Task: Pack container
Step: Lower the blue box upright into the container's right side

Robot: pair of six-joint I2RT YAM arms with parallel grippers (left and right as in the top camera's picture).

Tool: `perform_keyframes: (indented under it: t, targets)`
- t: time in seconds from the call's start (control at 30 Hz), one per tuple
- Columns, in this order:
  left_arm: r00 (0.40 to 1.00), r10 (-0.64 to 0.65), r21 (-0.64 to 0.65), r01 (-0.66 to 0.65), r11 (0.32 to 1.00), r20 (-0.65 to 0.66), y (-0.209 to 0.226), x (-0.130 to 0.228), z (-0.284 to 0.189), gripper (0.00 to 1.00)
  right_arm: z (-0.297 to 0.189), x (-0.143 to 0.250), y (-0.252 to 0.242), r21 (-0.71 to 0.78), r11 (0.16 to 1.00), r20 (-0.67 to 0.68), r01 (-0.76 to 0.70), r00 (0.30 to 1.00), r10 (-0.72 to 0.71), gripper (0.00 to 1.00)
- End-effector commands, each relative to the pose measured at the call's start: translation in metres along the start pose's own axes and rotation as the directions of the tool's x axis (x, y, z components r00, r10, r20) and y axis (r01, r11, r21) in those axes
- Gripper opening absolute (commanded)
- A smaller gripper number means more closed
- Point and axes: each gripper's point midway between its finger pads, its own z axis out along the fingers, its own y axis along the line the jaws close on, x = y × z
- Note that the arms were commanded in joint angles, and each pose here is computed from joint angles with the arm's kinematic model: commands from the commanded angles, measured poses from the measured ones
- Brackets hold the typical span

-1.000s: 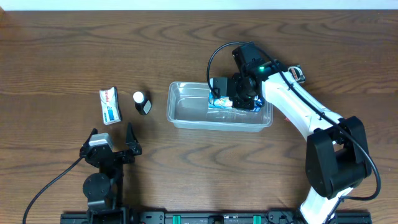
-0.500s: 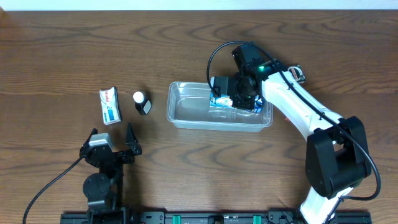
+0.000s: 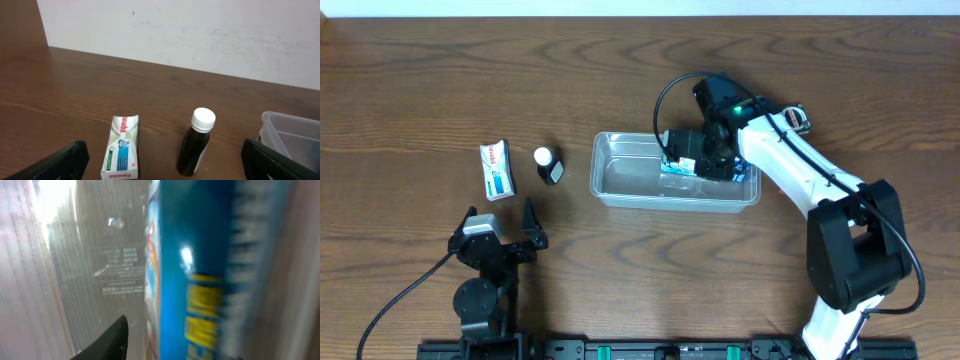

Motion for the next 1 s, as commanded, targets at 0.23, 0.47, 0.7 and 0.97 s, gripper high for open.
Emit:
perform_keyframes:
  t: [0.23,0.47,0.7,0.97]
  targets:
    - [0.999,0.016,-0.005,-0.017,1.0,-0.046,0.002,0.015,0.001,0.98,0.006,-0.006,0.014,-0.028,0.999,-0.024,0.032,0.999,-0.033,0.33]
    - [0.999,0.016,-0.005,-0.017,1.0,-0.046,0.002,0.015,0.001,0.98,-0.002,-0.023,0.025,-0.022,0.998,-0.01,0.059,0.998,-0.059,0.27]
    - [0.999,0.016,-0.005,-0.017,1.0,-0.047,0.002,0.015,0.001,0.98,-0.017,-0.036,0.032,0.002,0.996,0.011,0.09,0.996,-0.09,0.3]
    - [0.999,0.016,-0.005,-0.017,1.0,-0.047,0.002,0.015,0.001,0.98,-0.021,-0.029,0.025,0.035,0.997,-0.016,0.064,0.998,-0.064,0.34]
